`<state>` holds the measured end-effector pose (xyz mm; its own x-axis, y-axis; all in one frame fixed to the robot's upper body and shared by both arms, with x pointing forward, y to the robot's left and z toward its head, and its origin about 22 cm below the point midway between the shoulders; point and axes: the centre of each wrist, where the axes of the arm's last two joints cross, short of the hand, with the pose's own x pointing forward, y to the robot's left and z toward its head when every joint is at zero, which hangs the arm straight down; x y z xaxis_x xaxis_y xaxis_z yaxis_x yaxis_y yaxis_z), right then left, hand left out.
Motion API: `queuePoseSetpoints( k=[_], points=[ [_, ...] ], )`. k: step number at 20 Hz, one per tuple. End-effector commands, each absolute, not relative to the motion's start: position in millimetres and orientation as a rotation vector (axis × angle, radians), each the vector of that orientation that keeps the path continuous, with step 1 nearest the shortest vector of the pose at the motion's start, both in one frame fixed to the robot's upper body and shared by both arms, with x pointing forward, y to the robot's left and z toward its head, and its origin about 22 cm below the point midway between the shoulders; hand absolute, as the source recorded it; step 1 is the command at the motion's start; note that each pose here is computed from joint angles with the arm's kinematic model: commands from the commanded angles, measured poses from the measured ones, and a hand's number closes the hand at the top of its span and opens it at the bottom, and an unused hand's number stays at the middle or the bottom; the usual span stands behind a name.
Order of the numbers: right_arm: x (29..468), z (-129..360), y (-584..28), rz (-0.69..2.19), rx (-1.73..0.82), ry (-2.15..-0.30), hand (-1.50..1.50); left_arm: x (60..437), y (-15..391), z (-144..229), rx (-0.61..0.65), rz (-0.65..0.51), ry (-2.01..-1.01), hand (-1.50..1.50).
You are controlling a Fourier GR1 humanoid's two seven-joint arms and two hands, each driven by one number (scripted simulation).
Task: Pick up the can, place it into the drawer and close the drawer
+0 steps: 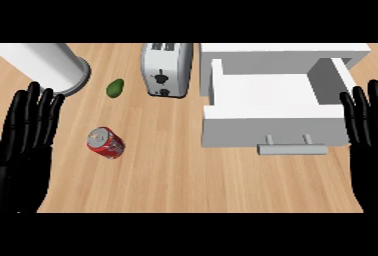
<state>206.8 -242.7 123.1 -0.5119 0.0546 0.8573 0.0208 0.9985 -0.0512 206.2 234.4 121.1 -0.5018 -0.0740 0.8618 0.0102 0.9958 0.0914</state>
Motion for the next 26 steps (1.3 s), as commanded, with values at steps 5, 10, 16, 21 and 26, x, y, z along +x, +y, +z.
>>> queuePoseSetpoints(
  k=[5,10,16,21,26],
  points=[
    [213,128,-237,0.071,-0.055,-2.143,-1.5,218,224,129,-0.674,-0.517,-2.085,-1.5],
    [208,109,-252,0.014,-0.14,-1.814,-1.5,218,286,110,-0.603,-0.735,-1.699,-1.5],
    [201,101,-271,0.011,-0.178,-1.778,-1.5,230,359,125,-0.671,-0.758,-1.683,-1.5],
    [166,105,-263,0.013,-0.162,-1.791,-1.5,240,355,131,-0.67,-0.713,-1.642,-1.5],
    [172,85,-272,0.003,-0.155,-1.785,-1.5,247,368,106,-0.625,-0.672,-1.587,-1.5]
  ],
)
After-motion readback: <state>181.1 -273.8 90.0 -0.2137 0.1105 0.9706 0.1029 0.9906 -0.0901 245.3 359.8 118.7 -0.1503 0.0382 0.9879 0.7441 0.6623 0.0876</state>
